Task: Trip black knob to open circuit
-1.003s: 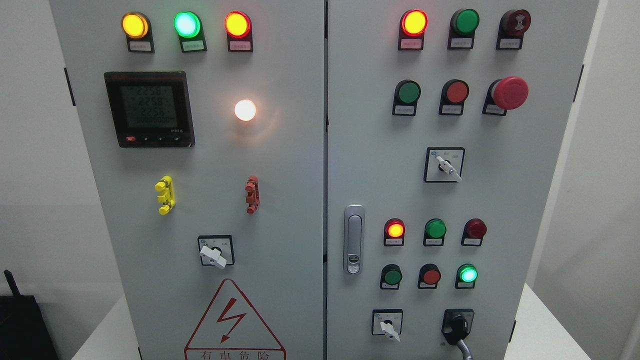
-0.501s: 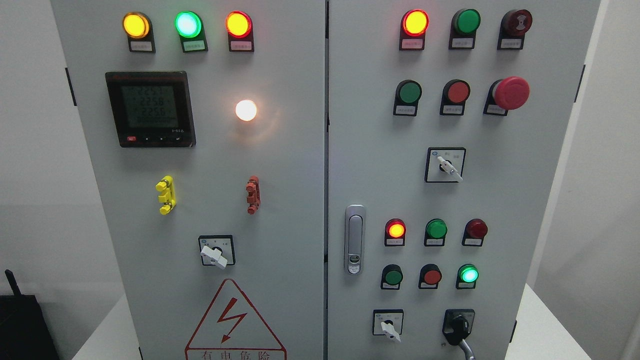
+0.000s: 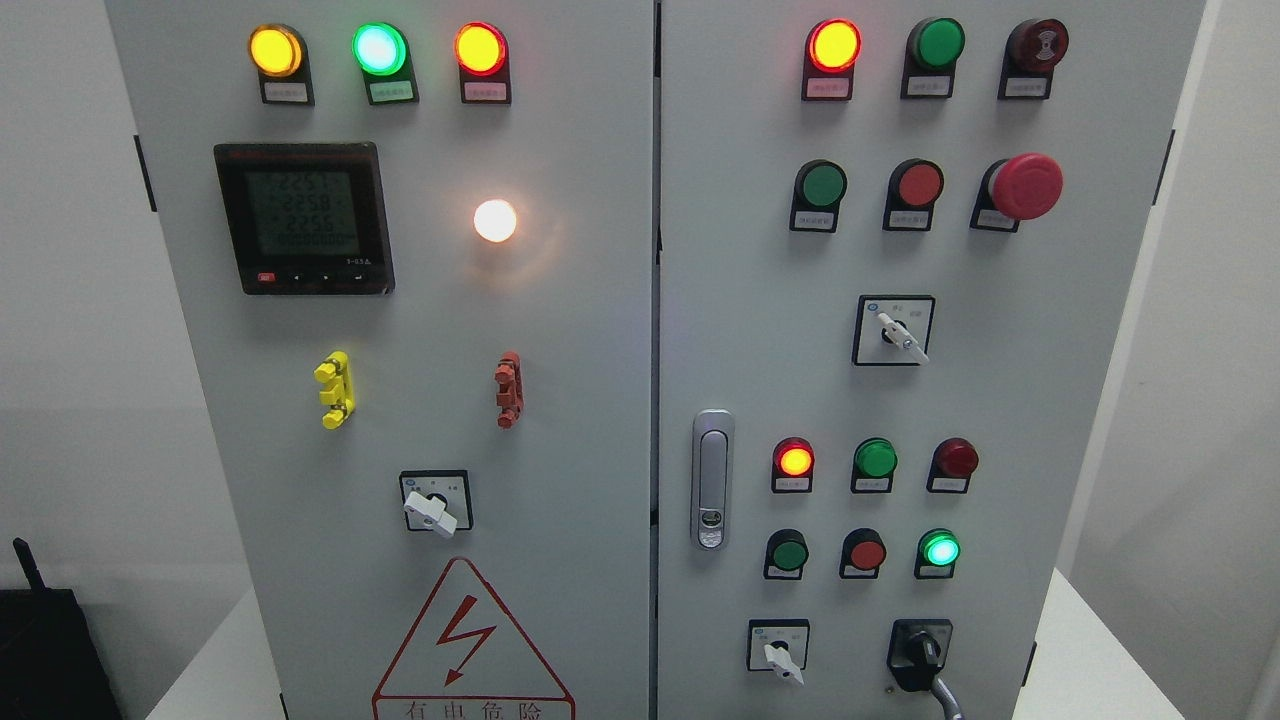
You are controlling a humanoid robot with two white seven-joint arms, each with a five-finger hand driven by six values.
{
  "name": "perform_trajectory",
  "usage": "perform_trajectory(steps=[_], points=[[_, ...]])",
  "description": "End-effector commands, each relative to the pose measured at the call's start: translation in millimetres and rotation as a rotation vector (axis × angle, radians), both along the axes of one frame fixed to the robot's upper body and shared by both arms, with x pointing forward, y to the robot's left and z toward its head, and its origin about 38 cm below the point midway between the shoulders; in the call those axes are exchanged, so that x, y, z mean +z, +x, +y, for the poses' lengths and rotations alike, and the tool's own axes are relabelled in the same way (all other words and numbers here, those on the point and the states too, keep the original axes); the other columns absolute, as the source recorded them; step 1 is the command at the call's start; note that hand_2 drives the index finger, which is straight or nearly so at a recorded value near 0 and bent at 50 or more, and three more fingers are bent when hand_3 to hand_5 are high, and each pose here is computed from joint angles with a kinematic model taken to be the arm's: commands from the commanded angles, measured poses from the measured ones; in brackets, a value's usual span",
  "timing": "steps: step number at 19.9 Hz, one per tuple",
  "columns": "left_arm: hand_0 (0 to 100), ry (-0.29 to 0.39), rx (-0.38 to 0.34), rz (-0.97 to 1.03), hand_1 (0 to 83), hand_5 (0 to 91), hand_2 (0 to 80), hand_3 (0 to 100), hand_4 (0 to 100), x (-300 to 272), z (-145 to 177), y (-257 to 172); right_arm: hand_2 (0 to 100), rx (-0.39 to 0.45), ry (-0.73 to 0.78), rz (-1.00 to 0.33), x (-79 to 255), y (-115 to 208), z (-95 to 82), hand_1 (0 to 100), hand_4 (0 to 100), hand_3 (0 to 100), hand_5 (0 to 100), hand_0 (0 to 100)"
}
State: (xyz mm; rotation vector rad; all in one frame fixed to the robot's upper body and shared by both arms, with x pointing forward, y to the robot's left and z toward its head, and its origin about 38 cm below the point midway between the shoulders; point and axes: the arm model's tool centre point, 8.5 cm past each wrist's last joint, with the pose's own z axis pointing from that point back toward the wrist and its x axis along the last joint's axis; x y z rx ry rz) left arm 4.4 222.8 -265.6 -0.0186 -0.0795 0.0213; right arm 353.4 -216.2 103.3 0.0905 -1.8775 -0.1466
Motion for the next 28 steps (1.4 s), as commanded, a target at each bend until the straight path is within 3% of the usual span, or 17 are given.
perform_trajectory(steps=[1,28], points=[[12,-0.001,0.003,-0.006,38.9,0.0,0.0,0,0,0.0,-0.9,2.8,0,0.005,0.0,-0.049,12.7,3.5,-1.5,90,99,100,97,100],[12,-0.001,0.003,-0.006,38.9,0.0,0.0,0,0,0.0,-0.9,2.8,0,-0.013,-0.005,-0.059,15.4,-4.8,-10.4,89,98,100,97,100]])
